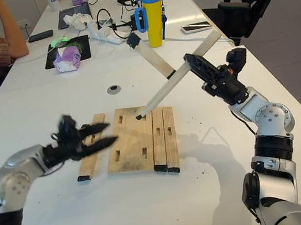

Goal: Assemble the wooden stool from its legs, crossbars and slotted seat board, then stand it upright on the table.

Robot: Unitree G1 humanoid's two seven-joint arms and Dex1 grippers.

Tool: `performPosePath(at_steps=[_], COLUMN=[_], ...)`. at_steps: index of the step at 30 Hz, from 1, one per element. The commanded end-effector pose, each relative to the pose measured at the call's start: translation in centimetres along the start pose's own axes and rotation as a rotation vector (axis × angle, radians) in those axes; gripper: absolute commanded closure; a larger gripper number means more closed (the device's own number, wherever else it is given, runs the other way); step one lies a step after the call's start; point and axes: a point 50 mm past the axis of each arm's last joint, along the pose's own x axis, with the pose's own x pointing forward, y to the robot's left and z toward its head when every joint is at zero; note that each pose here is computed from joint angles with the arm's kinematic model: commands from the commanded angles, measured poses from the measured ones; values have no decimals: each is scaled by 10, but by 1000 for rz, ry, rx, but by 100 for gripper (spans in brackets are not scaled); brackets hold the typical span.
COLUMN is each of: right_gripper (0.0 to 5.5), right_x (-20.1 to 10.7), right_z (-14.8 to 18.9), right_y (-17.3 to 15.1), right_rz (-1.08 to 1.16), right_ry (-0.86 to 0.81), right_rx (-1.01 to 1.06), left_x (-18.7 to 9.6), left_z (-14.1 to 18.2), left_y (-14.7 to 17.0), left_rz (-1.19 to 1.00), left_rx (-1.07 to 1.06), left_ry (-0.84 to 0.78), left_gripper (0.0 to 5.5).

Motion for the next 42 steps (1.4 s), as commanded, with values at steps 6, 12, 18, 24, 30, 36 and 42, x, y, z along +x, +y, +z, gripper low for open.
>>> performPosePath(at_steps=[6,12,18,24,30,36,42], right_gripper=[345,345,346,346,346,346,346], right_x=[-4,5,17,20,28,10,14], right_z=[-31,-43,-50,-59,-63,-99,-113], right_y=[5,4,-2,-9,7,9,2], right_rz=[54,98,143,144,207,247,266], right_ry=[266,336,387,456,610,758,776], right_rx=[-91,-190,-217,-324,-626,-758,-752], left_x=[19,31,28,27,29,37,45], left_z=[-32,-47,-65,-77,-87,-99,-110], left_y=[-7,-3,0,-1,-5,-11,-13], left_rz=[-69,-55,-96,-123,-106,-8,70], left_rx=[475,538,481,462,423,354,300], left_ry=[204,243,356,418,435,422,436], left_gripper=[143,143,143,143,143,143,143])
